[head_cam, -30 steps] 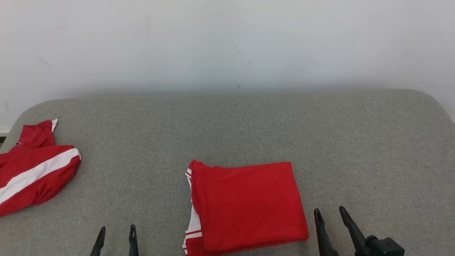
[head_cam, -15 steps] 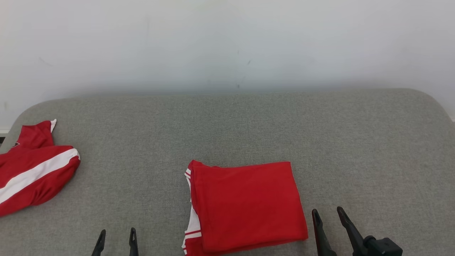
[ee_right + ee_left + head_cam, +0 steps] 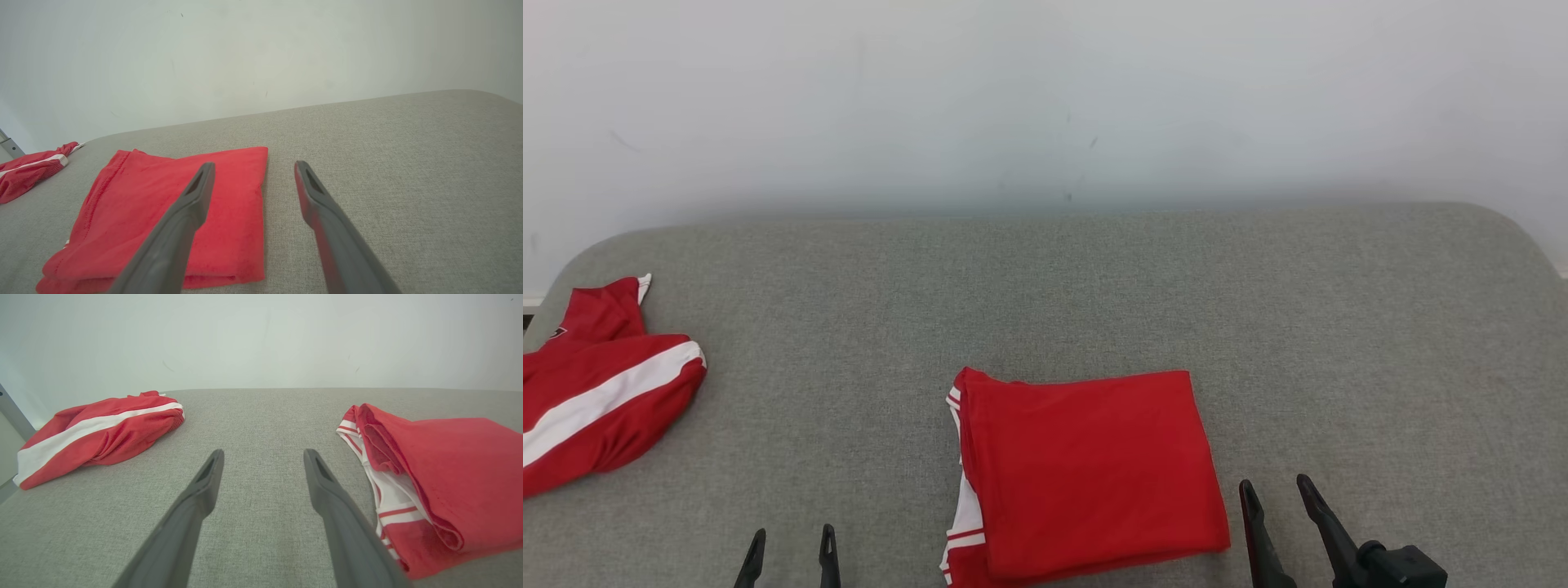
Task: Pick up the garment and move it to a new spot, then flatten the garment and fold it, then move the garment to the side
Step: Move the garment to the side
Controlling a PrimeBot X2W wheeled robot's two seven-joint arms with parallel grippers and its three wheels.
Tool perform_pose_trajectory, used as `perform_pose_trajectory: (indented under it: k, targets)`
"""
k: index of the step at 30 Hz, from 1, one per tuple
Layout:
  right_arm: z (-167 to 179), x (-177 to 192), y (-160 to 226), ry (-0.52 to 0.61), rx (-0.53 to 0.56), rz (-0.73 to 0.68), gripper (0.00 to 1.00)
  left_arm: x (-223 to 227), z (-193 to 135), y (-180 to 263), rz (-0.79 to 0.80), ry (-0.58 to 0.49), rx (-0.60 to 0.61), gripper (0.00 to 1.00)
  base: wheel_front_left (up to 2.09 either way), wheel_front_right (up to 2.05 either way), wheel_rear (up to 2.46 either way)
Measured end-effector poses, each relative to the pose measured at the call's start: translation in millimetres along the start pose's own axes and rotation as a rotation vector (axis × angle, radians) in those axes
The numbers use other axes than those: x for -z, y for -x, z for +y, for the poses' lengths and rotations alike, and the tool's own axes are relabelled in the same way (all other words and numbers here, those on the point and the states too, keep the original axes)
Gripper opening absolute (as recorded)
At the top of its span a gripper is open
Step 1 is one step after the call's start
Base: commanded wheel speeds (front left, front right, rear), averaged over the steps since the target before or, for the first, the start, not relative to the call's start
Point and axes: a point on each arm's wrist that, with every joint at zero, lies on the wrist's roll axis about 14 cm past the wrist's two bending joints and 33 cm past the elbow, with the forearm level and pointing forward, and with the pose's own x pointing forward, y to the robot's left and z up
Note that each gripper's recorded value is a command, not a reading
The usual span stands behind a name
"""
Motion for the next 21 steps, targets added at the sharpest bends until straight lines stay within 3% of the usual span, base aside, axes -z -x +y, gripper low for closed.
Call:
perform_pose_trajectory:
  k: [12, 21]
  targets:
    - [1, -1, -2, 0.005, -0.004, -0.004, 1.00, -2, 3, 2, -0.005, 0.004, -0.010, 1.00, 0.00, 0.00, 0.00]
    - [6, -5, -30, 0.042, -0.038, -0.002, 1.00, 1, 6, 4, 0.002, 0.008, -0.019, 1.00, 0.00, 0.00, 0.00]
